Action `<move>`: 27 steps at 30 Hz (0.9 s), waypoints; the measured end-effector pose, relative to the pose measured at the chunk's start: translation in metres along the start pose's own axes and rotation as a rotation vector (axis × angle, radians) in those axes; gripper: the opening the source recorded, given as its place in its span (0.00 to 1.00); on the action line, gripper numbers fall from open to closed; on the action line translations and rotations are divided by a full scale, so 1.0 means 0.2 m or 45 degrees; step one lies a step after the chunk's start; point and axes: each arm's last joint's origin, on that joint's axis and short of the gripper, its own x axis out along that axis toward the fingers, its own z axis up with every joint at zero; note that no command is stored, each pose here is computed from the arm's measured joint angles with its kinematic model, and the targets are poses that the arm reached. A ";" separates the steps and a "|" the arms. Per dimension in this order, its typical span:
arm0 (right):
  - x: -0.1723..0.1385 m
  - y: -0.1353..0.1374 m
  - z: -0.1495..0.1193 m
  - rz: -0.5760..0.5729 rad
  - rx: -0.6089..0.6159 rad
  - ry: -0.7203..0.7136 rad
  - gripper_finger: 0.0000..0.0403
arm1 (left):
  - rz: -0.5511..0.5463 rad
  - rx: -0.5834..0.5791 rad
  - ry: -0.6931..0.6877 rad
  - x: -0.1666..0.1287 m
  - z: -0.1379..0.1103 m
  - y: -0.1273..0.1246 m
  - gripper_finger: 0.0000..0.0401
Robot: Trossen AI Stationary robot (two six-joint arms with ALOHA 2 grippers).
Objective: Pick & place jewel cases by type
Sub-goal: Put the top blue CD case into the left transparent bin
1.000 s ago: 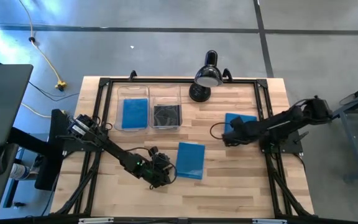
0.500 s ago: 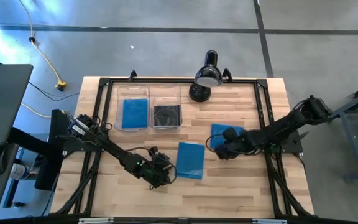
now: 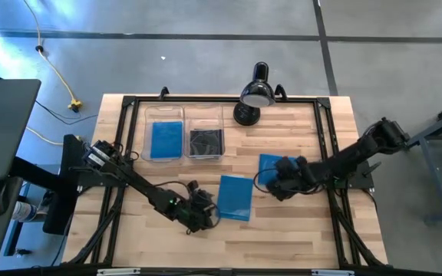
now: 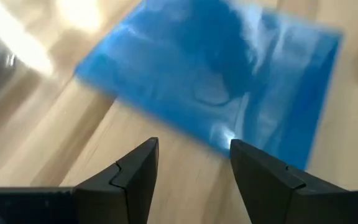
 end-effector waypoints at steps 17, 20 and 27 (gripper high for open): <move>-0.01 -0.16 -0.05 -0.318 -0.122 0.224 0.00 | -0.346 -0.229 -0.068 0.20 0.76 0.23 0.49; -0.04 -0.19 -0.06 -0.338 -0.174 0.256 0.00 | -0.415 -0.235 -0.075 0.26 0.86 0.30 0.49; -0.13 -0.22 -0.11 -0.312 -0.221 0.305 0.00 | -0.404 -0.058 -0.010 0.44 0.86 0.39 0.49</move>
